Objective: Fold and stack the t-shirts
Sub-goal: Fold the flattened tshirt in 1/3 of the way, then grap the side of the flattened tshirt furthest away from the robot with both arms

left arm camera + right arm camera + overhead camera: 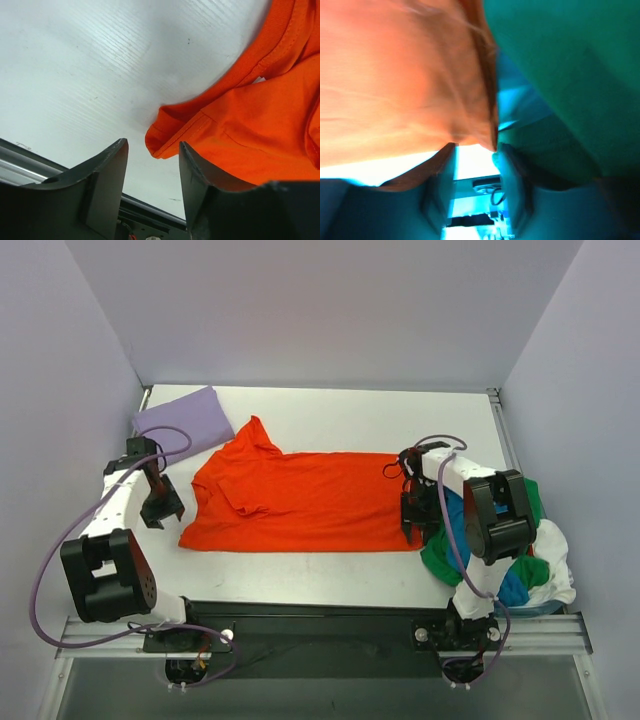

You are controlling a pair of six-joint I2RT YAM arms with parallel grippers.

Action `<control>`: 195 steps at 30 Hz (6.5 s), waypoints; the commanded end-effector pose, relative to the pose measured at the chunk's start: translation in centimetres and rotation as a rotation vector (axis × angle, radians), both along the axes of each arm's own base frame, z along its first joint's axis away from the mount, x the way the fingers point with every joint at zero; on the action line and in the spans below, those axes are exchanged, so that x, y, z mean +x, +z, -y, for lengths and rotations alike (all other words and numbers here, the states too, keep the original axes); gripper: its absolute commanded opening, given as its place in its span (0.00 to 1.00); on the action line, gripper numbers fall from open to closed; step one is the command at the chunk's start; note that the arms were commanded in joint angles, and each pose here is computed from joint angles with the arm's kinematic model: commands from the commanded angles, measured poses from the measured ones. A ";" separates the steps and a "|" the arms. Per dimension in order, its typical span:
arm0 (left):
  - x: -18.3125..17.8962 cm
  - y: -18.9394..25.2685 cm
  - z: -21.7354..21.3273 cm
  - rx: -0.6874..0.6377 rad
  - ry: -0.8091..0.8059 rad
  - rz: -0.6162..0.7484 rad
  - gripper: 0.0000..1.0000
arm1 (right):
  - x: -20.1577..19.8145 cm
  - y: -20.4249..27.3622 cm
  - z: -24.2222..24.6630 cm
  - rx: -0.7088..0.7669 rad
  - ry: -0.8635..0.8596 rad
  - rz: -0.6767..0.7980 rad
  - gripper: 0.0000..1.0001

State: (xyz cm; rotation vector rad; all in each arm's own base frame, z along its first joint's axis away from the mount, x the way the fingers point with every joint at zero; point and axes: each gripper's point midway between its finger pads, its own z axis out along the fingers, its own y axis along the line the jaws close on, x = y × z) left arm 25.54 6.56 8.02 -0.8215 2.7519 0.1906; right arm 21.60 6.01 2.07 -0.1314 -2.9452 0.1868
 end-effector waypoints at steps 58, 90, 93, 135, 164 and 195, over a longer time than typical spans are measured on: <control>-6.5 -4.7 9.6 -0.368 0.311 0.178 0.78 | -9.7 -2.1 -7.7 0.277 0.055 -0.098 0.57; -0.8 -1.5 16.2 -0.310 -0.003 0.291 0.66 | -5.6 4.2 -10.4 0.377 0.110 0.114 0.58; -0.5 -1.8 16.3 -0.305 -0.011 0.282 0.65 | -5.6 4.2 -10.5 0.376 0.111 0.115 0.58; 5.6 -3.3 22.9 -0.160 -0.422 0.124 0.20 | -5.2 4.0 -10.6 0.358 0.094 0.094 0.58; 6.4 8.2 22.3 -0.126 -0.355 0.353 0.55 | -4.1 3.8 -11.2 0.357 0.135 0.071 0.58; 7.9 -2.0 16.5 -0.184 -0.284 0.250 0.57 | -3.6 4.4 -10.6 0.340 0.141 0.092 0.58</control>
